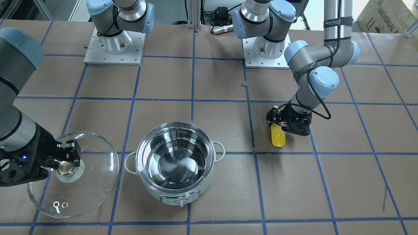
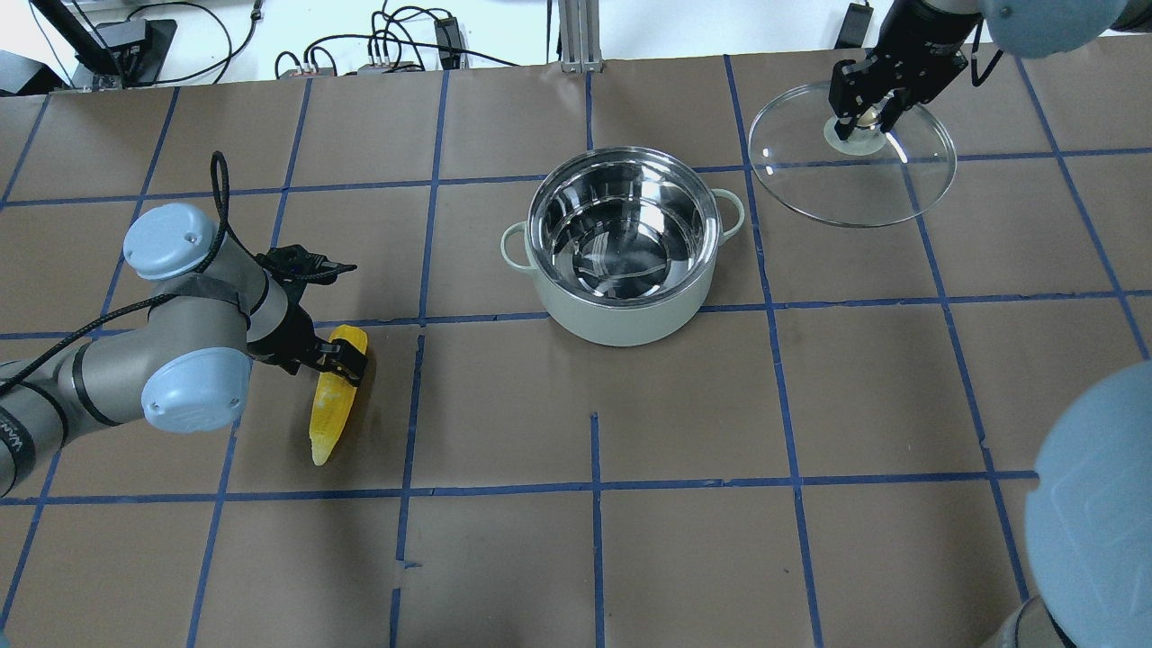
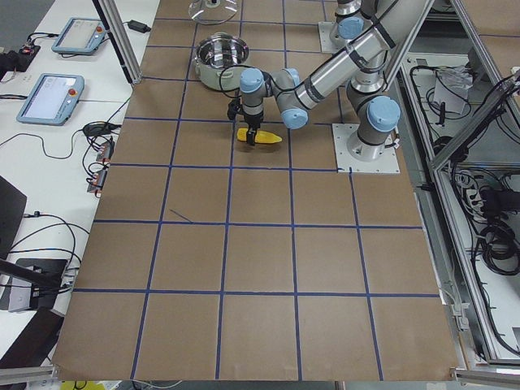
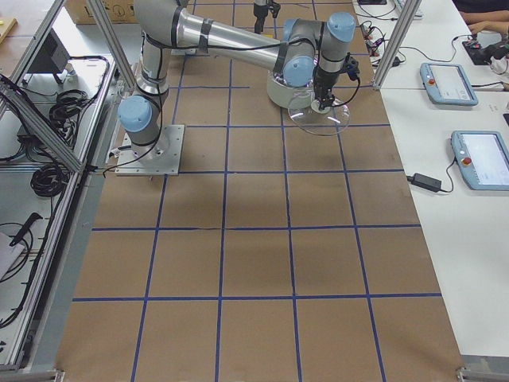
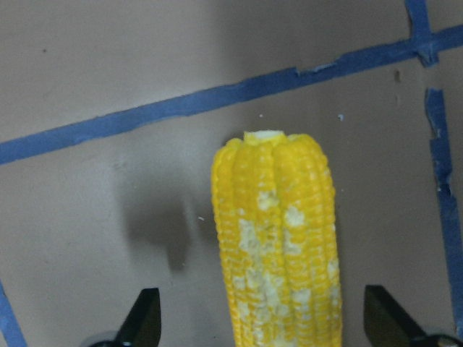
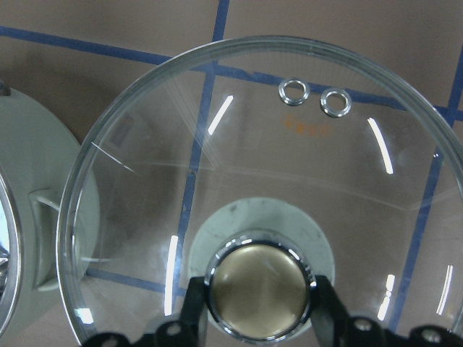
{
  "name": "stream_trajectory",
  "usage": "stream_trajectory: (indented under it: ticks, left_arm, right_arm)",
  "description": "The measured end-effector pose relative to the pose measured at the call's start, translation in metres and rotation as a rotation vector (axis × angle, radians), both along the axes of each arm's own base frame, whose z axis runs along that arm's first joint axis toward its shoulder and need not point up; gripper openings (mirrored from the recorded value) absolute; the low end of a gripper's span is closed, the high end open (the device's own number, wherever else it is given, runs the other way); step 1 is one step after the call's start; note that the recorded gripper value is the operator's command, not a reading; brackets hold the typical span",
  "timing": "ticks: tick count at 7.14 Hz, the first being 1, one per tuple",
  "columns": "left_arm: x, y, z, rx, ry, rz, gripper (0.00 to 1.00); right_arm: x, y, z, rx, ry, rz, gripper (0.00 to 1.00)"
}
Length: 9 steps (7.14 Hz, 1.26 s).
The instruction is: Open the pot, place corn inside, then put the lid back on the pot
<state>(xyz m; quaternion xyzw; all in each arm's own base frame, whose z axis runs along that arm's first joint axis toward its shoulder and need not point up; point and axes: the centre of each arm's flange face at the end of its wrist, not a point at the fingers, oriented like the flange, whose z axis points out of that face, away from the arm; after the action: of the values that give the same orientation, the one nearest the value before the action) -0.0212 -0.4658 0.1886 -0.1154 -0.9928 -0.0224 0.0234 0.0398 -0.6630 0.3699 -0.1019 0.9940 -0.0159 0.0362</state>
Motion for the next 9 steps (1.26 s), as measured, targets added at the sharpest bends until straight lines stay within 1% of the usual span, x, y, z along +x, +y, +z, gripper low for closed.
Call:
stream_trajectory:
  ticks: [1,2,3,4,5,6,8,9]
  left_arm:
    - [-0.001,0.003,-0.002,-0.001,0.000,0.009,1.00]
    - [-0.001,0.004,-0.003,-0.005,0.001,0.019,0.92]
    - [-0.002,0.004,-0.002,-0.013,0.002,0.033,0.74]
    - [-0.002,0.003,-0.002,-0.021,0.002,0.055,0.46]
    - [-0.002,0.003,-0.002,-0.024,0.002,0.078,0.31]
    - [-0.002,0.003,-0.002,-0.025,0.002,0.103,0.24]
    - [-0.003,0.002,0.001,-0.030,-0.001,0.148,0.21]
    - [-0.003,0.002,0.007,-0.040,-0.007,0.159,0.21]
  right_arm:
    - [0.000,0.001,-0.008,0.001,0.000,0.000,0.38]
    - [0.000,0.002,-0.017,-0.001,0.000,0.000,0.38]
    - [0.000,0.001,-0.031,-0.003,0.000,0.002,0.38]
    - [0.000,0.002,-0.045,-0.006,0.001,0.003,0.38]
    - [-0.002,0.002,-0.055,-0.007,0.001,0.001,0.38]
    - [-0.006,0.002,-0.063,-0.006,0.000,-0.005,0.38]
    - [-0.013,-0.001,-0.077,0.005,-0.002,-0.010,0.38]
    - [-0.014,-0.003,-0.086,0.011,-0.004,-0.010,0.38]
